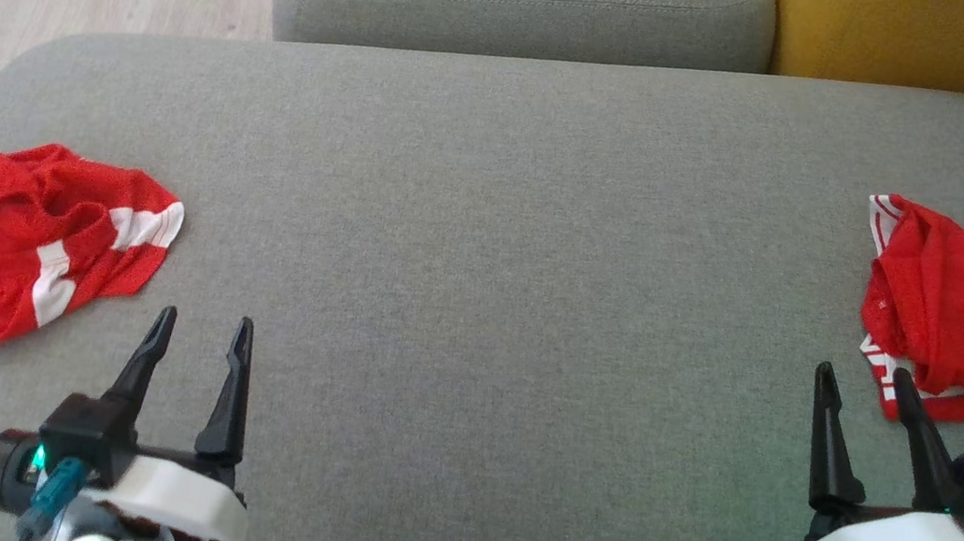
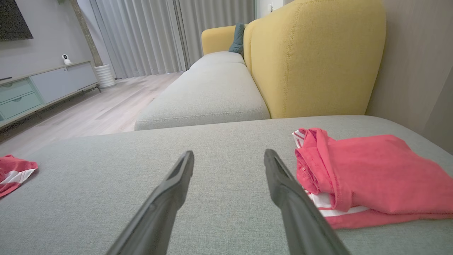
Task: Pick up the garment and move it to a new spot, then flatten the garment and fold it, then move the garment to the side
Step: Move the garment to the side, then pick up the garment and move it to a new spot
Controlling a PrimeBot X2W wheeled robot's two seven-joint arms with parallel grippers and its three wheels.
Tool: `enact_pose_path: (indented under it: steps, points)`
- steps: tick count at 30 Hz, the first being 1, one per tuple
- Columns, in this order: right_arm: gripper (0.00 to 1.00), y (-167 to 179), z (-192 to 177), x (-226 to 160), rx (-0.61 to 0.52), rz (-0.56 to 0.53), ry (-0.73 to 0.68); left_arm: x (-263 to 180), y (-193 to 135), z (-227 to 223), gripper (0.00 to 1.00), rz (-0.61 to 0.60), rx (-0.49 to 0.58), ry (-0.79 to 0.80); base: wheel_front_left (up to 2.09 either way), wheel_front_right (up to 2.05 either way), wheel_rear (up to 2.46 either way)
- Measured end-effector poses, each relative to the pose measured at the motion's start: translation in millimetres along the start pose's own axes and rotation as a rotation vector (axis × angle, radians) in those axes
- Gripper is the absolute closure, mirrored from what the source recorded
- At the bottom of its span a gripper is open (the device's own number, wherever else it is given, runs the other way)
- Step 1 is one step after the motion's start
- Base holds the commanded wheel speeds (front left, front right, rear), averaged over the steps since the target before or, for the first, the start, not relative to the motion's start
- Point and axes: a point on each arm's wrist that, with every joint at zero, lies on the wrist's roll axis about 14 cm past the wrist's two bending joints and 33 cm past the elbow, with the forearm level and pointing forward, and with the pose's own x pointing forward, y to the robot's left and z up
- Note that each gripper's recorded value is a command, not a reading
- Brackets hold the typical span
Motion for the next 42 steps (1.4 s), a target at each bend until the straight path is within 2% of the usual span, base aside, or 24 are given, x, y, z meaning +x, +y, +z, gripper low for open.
enact_pose_path:
  steps: [19, 28, 36, 42]
  points:
    - [0.00, 9, 0, 6, 0.007, 0.030, 0.001, -5, 10, 1, 0.00, 0.035, 0.006, -0.001, 0.00, 0.00, 0.00]
    - [0.00, 49, 2, 25, 0.004, 0.153, 0.007, -18, 43, 14, 0.00, 0.147, 0.020, -0.038, 0.00, 0.00, 0.00]
    - [0.00, 91, -3, 40, -0.008, 0.279, 0.030, -50, 83, 19, 0.00, 0.292, 0.035, -0.047, 0.00, 0.00, 0.00]
    - [0.00, 101, -6, 44, -0.018, 0.308, 0.042, -59, 96, 19, 0.00, 0.341, 0.033, -0.045, 0.00, 0.00, 0.00]
